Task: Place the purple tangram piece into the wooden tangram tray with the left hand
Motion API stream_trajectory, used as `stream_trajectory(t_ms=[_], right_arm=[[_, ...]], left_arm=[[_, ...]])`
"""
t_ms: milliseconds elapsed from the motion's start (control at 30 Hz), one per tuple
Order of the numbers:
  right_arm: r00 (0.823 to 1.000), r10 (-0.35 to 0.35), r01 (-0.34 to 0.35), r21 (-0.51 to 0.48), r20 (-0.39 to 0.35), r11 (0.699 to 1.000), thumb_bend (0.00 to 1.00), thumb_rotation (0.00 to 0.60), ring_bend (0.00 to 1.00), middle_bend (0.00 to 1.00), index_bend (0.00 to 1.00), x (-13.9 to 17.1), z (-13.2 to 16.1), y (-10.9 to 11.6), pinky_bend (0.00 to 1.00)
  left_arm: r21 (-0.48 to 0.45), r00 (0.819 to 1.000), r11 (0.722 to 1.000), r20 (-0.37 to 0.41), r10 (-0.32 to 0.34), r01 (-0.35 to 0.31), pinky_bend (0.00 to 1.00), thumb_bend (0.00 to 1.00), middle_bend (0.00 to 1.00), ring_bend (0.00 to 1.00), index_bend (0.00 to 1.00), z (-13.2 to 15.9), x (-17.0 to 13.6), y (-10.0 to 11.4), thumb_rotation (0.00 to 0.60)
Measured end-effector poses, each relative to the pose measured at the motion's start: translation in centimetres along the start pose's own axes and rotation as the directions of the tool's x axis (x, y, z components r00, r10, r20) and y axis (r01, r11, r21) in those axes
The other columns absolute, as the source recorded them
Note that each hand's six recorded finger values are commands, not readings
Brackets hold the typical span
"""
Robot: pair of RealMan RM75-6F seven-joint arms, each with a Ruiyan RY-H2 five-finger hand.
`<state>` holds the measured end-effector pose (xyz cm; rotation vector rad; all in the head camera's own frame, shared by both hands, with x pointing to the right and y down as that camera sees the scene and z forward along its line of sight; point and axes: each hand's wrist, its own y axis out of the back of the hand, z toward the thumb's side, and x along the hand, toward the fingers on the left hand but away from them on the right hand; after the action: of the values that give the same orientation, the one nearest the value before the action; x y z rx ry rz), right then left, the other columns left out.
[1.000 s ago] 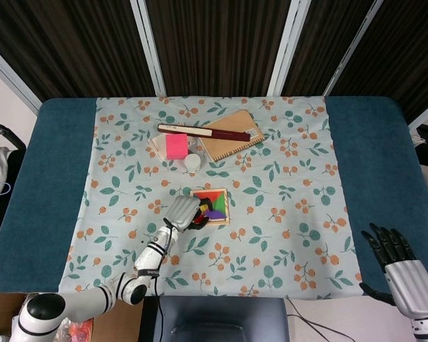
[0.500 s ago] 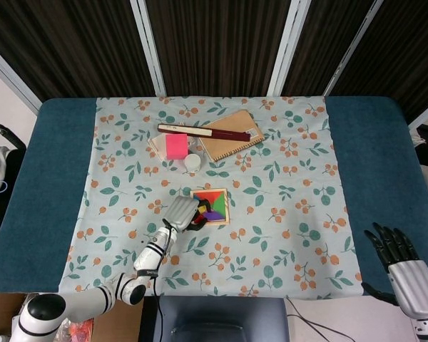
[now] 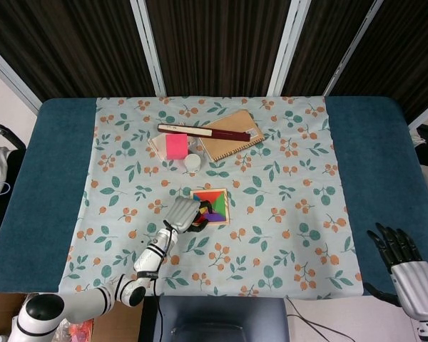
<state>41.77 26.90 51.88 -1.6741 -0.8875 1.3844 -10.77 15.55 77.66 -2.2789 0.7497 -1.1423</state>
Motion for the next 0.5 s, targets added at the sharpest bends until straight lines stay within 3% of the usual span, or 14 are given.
stream_trajectory(t_ms=[500], right_arm=[[1.0, 0.001, -0.001, 0.002, 0.0, 1.0, 0.12, 0.6, 0.0, 0.0, 0.0, -0.01, -0.06, -0.04, 0.0]], left_arm=[[-0.01, 1.0, 1.0, -0.008, 0.008, -0.008, 1.0, 0.41, 1.0, 1.0, 0.41, -0.29, -0.11, 0.14, 0.6]])
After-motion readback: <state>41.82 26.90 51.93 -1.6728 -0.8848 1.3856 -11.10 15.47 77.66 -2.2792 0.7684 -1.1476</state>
